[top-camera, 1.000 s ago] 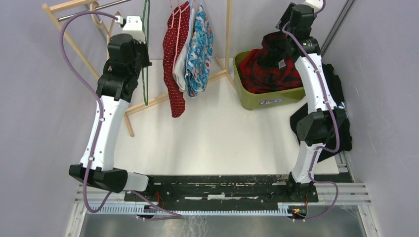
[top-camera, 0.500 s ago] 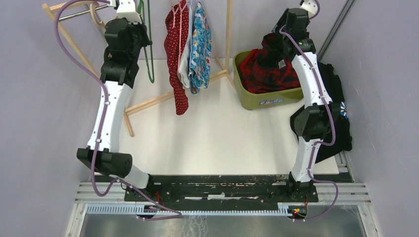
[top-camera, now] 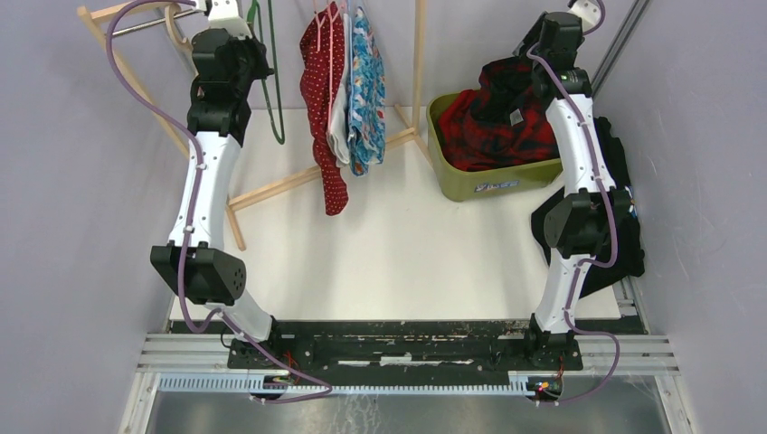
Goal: Remove the skirt from the hanger
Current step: Place the hanger at the clothesline.
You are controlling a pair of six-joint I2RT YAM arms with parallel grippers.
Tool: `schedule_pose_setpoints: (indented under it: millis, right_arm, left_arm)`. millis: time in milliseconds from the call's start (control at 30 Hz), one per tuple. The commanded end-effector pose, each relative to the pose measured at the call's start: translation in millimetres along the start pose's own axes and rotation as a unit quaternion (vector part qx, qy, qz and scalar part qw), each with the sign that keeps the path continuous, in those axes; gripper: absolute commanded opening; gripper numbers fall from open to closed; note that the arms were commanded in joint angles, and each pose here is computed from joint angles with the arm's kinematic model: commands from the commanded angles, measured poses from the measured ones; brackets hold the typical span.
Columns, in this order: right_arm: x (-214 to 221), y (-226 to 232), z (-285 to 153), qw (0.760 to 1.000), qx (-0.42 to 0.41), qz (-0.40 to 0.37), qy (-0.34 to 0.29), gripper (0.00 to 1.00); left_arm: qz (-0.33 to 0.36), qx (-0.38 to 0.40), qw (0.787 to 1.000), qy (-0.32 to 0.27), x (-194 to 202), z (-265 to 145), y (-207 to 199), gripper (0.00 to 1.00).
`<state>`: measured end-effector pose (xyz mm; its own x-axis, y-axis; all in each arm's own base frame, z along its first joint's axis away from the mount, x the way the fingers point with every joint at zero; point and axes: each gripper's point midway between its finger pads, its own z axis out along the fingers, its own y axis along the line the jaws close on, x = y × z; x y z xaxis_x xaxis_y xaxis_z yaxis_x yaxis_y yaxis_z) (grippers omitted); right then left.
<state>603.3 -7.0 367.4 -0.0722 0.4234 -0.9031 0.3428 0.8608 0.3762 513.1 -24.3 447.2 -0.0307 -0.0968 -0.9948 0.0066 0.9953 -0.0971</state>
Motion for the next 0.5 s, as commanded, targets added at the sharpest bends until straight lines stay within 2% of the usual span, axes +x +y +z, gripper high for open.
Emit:
schedule_pose_setpoints:
  millis: [0,133,300,467]
  right_arm:
    - [-34.1,11.5,-17.8,0.999,-0.02,0.018,-0.035,0.62]
    - [-30.9,9.6,-17.0,0.999,-0.018,0.018,-0.03,0.62]
    - [-24.2,2.9,-13.8,1.0,-0.008,0.017,-0.021,0.61]
    - [-19.9,0.4,-8.2,0.999,-0.01,0.029,-0.015,0.61]
  left_arm:
    - [-0.04,0.026,0.994,-0.098,-66.9,-16.3,-4.1,0.03]
    - [-0.055,0.063,0.99,-0.115,-68.4,-17.2,-8.4,0.03]
    - [-0.064,0.121,0.972,-0.189,-85.1,-35.1,-19.3,0.03]
    - [-0.086,0.136,0.969,-0.188,-94.3,-34.2,-24.3,0.03]
